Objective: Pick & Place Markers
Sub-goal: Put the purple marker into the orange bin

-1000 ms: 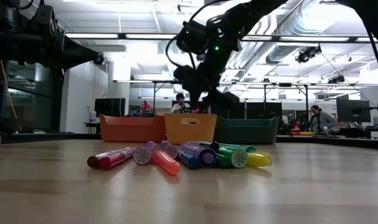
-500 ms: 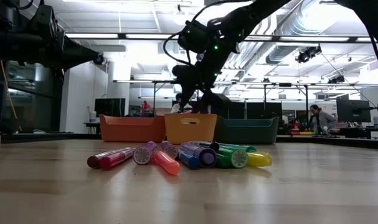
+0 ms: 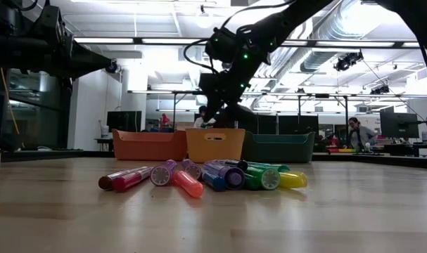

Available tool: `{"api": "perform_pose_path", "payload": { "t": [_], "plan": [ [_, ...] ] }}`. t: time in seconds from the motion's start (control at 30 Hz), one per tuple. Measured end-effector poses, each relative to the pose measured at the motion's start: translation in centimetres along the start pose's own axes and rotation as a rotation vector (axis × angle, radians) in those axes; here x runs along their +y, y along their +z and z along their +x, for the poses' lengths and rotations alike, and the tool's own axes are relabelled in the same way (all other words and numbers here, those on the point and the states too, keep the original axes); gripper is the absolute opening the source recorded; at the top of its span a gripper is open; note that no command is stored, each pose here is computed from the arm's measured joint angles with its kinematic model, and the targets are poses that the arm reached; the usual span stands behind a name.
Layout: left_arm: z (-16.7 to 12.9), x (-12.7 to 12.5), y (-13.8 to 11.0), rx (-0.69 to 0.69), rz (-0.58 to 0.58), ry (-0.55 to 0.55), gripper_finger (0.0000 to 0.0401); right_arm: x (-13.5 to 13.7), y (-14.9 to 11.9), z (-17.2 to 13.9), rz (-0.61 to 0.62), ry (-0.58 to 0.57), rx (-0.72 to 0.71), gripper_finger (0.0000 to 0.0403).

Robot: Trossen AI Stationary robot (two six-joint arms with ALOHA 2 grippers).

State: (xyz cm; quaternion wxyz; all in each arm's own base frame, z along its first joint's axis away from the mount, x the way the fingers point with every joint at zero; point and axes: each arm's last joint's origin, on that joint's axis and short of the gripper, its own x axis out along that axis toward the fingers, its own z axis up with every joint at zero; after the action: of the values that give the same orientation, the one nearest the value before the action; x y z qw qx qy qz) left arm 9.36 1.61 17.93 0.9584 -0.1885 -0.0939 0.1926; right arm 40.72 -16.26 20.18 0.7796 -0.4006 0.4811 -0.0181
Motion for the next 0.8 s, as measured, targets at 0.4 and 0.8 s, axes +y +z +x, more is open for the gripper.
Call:
{"api": "perform_pose_path", "payload": {
  "t": [0.4, 0.8],
  "plan": [
    [0.0, 0.0, 0.0, 0.000, 0.000, 0.000, 0.0003, -1.9, 0.1, -0.2, 0.471, -0.289, 0.058, 0.0202],
    [0.0, 0.0, 0.0, 0.000, 0.000, 0.000, 0.0003, -2.8, -1.2, 0.1, 0.666, -0.301, 0.024, 0.0201]
  ]
}}
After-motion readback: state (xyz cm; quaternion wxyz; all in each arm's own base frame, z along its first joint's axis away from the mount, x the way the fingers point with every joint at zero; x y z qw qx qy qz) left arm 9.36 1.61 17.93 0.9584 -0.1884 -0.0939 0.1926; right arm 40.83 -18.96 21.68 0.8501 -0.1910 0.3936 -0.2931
